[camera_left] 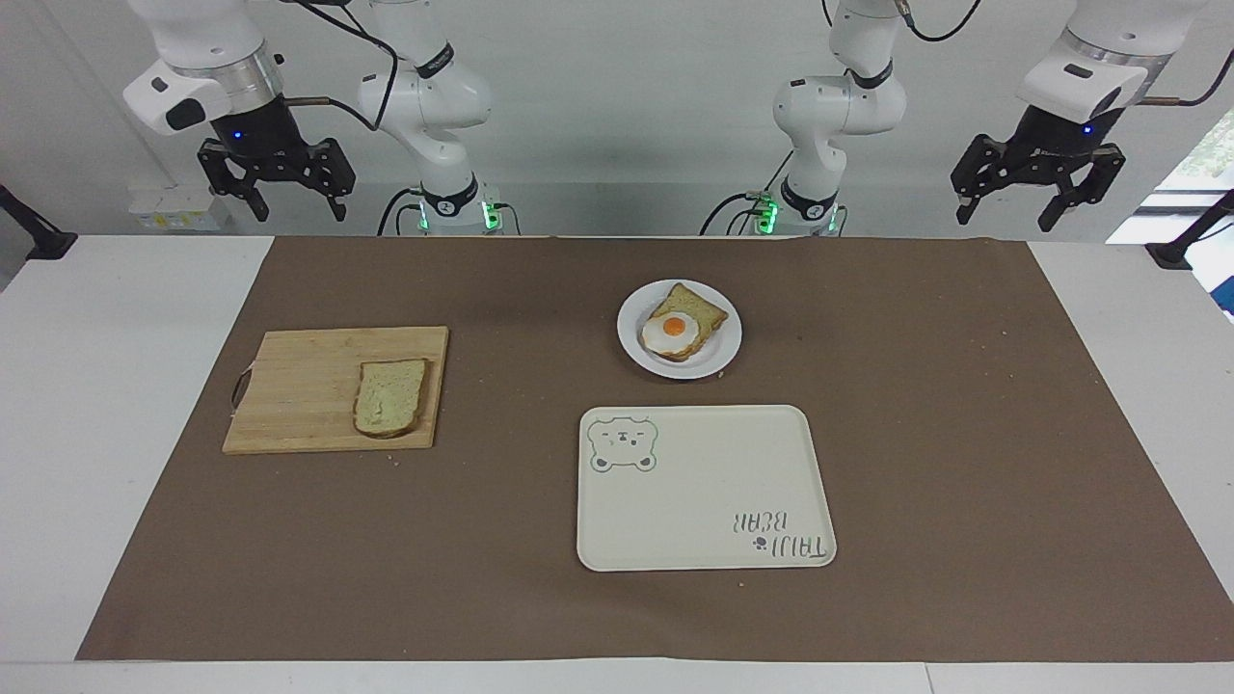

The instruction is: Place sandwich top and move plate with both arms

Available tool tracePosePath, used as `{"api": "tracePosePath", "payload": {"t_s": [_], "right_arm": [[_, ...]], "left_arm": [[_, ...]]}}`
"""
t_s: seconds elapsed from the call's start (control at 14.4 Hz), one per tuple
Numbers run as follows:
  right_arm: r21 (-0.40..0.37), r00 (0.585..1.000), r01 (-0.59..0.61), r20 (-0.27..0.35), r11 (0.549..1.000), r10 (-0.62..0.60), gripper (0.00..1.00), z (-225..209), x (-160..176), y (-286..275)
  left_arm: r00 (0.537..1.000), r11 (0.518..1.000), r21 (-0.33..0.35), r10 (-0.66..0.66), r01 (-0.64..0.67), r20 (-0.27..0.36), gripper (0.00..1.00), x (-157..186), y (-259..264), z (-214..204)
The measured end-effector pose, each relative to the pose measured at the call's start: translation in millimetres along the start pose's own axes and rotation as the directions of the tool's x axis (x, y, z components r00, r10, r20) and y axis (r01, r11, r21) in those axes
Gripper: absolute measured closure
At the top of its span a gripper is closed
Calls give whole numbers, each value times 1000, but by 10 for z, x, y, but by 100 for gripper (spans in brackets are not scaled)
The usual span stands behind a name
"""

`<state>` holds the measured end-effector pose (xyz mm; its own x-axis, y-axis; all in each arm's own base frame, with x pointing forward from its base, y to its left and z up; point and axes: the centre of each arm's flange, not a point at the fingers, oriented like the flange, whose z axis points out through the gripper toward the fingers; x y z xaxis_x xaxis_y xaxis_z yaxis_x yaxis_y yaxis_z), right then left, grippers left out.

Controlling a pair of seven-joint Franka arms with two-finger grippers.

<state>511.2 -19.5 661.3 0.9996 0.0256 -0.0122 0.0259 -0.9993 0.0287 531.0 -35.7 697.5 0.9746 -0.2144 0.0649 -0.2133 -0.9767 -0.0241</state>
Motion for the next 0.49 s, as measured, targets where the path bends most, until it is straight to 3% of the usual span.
{"api": "tracePosePath", "payload": {"t_s": [0.49], "right_arm": [[0, 1000, 0, 3, 1000, 0, 0, 13, 0, 0]], "left_arm": [[1000, 1000, 0, 0, 0, 0, 0, 0, 0, 0]]}}
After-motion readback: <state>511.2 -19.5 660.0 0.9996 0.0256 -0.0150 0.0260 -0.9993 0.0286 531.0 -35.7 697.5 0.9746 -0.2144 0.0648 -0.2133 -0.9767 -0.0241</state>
